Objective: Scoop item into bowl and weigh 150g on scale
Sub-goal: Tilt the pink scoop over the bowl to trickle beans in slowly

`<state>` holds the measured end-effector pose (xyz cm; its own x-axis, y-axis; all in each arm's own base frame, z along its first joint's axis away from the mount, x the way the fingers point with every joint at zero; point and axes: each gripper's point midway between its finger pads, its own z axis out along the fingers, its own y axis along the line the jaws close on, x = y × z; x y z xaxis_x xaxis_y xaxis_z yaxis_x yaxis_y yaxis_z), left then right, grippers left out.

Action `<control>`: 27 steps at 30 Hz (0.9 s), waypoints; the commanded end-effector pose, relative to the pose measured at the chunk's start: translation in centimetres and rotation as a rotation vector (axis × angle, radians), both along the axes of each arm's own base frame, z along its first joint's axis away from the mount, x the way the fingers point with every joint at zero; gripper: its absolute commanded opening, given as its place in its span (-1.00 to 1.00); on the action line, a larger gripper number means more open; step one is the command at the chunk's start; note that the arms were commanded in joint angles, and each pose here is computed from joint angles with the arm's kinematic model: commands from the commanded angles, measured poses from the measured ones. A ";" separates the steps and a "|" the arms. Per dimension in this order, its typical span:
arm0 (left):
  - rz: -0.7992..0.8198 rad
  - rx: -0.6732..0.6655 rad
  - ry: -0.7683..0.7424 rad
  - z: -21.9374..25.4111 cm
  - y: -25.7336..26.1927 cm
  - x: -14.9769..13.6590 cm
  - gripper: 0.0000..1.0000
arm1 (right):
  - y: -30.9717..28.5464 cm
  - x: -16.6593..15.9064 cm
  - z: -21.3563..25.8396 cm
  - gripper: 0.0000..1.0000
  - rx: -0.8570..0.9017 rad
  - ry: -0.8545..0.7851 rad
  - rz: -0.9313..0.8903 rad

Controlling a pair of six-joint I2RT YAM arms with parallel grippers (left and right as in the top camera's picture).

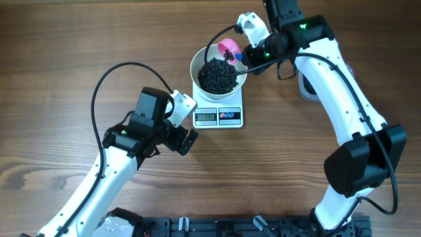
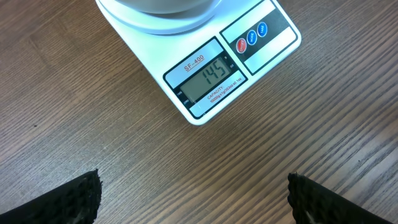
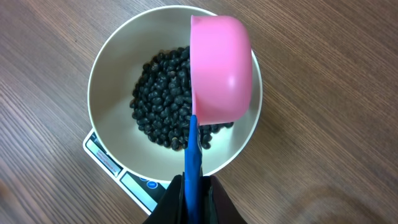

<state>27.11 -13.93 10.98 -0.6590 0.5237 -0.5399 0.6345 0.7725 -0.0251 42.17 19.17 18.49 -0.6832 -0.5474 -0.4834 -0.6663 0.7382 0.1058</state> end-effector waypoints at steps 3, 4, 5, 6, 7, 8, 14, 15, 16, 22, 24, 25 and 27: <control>0.002 0.007 0.006 -0.3 0.2 0.0 1.00 | 0.2 0.3 2.5 -0.91 0.016 -0.070 0.020; 0.002 0.007 0.006 -0.3 0.2 0.0 1.00 | 0.2 0.3 2.4 -0.91 0.016 -0.069 0.020; 0.002 0.007 0.006 -0.3 0.2 0.0 1.00 | 0.2 0.3 2.4 -0.91 0.016 -0.069 0.020; 0.002 0.007 0.006 -0.3 0.2 0.0 1.00 | 0.2 0.3 2.5 -0.91 0.016 -0.069 0.019; 0.002 0.007 0.006 -0.3 0.2 0.0 1.00 | 0.2 0.3 2.5 -0.92 0.016 -0.069 0.019; 0.002 0.007 0.006 -0.3 0.2 0.0 1.00 | 0.2 0.3 2.5 -0.91 0.016 -0.070 0.020; 0.002 0.007 0.006 -0.3 0.2 0.0 1.00 | 0.2 0.4 2.5 -0.92 0.017 -0.072 0.018; 0.002 0.007 0.006 -0.3 0.2 0.0 1.00 | 0.2 0.4 2.5 -0.91 0.017 -0.073 0.019; 0.002 0.007 0.006 -0.3 0.2 0.0 1.00 | 0.2 0.4 2.5 -0.91 0.017 -0.074 0.019; 0.002 0.007 0.006 -0.3 0.2 0.0 1.00 | 0.2 0.3 2.4 -0.91 -0.002 -0.091 0.064; 0.002 0.007 0.006 -0.3 0.2 0.0 1.00 | 0.2 0.4 2.5 -0.92 -0.001 -0.093 0.064; 0.002 0.007 0.006 -0.3 0.2 0.0 1.00 | 0.2 0.4 2.5 -0.91 -0.001 -0.094 0.064; 0.002 0.007 0.006 -0.3 0.2 0.0 1.00 | 0.2 0.4 2.5 -0.91 -0.002 -0.094 0.065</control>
